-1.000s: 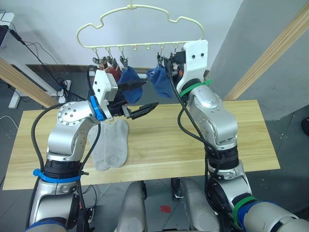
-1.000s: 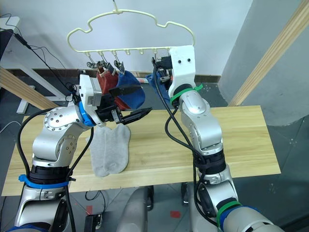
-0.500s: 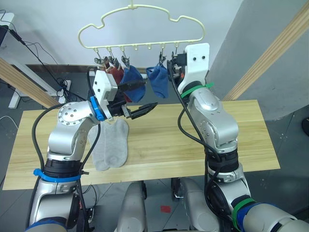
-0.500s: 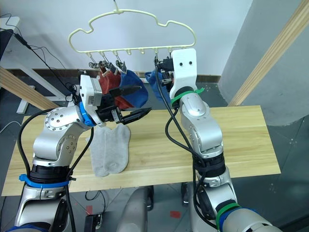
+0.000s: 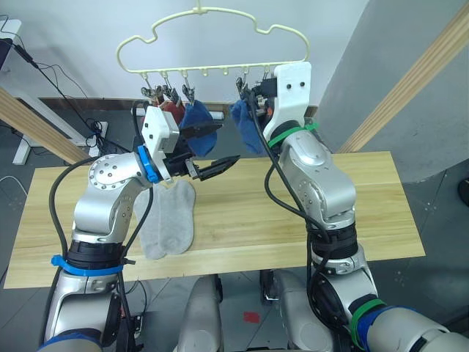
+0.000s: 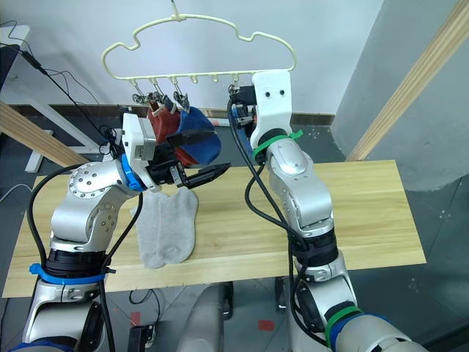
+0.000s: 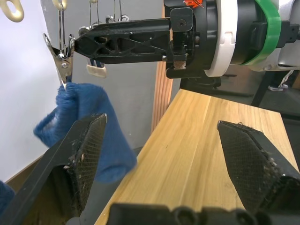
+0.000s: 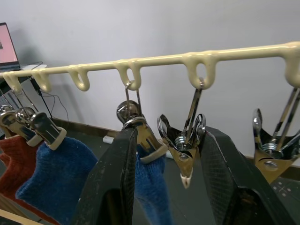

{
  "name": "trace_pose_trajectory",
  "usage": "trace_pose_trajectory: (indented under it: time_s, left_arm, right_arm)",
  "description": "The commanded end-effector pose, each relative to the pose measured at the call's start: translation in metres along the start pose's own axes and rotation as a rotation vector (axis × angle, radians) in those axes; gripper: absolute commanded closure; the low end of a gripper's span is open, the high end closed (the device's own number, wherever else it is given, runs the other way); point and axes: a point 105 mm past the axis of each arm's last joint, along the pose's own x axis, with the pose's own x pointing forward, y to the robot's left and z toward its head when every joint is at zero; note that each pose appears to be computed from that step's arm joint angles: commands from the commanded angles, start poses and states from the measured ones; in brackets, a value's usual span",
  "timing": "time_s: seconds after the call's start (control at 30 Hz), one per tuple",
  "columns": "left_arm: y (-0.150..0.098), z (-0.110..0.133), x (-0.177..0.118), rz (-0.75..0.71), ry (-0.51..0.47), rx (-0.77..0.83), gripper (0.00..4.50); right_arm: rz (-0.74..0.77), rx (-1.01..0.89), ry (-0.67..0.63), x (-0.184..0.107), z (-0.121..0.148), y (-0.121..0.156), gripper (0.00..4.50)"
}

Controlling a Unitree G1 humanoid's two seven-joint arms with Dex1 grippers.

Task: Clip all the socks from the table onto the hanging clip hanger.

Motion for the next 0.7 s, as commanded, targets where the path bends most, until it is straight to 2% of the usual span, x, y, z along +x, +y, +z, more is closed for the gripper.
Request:
trace_pose_trajectory:
  time_s: [0.03,0.67,0.7]
  left_arm:
    - [-0.0017,0.0094,0.0003,-0.012,-0.023,0.045,0.35]
    - [-0.002,0.0083,-0.0009,-0.012,-0.019,0.043,0.35]
    - [-0.002,0.0083,-0.001,-0.011,-0.019,0.042,0.35]
  right_arm:
    - [0.04,0.003,-0.072,0.0006,0.0176,0.0111,2.5]
    - [0.023,-0.012,-0.097,0.0032,0.0202,0.004,2.5]
    - [0.024,-0.013,-0.096,0.003,0.0201,0.0039,2.7]
